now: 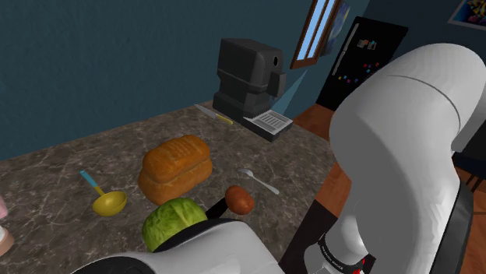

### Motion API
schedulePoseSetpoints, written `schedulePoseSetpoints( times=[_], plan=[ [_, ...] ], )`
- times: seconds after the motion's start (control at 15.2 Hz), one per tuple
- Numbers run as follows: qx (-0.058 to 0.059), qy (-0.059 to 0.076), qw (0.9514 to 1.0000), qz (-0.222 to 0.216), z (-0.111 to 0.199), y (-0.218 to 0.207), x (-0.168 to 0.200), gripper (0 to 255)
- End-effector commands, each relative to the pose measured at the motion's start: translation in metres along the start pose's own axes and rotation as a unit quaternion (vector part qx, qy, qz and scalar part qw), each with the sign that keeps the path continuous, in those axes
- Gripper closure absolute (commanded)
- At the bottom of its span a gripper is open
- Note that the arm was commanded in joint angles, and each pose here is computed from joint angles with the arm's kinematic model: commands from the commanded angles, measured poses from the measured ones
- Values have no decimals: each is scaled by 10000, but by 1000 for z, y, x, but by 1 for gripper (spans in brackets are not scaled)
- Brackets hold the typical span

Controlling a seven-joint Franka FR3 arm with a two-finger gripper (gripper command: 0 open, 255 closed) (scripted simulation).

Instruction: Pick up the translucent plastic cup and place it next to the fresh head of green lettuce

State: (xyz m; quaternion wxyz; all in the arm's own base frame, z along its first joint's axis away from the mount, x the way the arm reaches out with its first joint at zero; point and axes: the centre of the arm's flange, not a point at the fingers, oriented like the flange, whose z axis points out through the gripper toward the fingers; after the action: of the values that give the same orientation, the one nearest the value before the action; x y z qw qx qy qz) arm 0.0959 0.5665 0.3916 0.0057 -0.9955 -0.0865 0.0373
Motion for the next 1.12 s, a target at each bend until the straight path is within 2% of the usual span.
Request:
schedulePoseSetpoints(
  times=[0.0, 0.53, 0.59, 0.92, 1.06],
  plan=[
    [4, 2, 10000, -2, 12, -1, 0, 255],
    [4, 2, 10000, -2, 12, -1, 0, 255],
    [4, 2, 10000, -2, 12, -1, 0, 0],
    [4, 2, 10000, -2, 12, -1, 0, 0],
    [4, 2, 10000, -2, -14, -1, 0, 0]
  ],
)
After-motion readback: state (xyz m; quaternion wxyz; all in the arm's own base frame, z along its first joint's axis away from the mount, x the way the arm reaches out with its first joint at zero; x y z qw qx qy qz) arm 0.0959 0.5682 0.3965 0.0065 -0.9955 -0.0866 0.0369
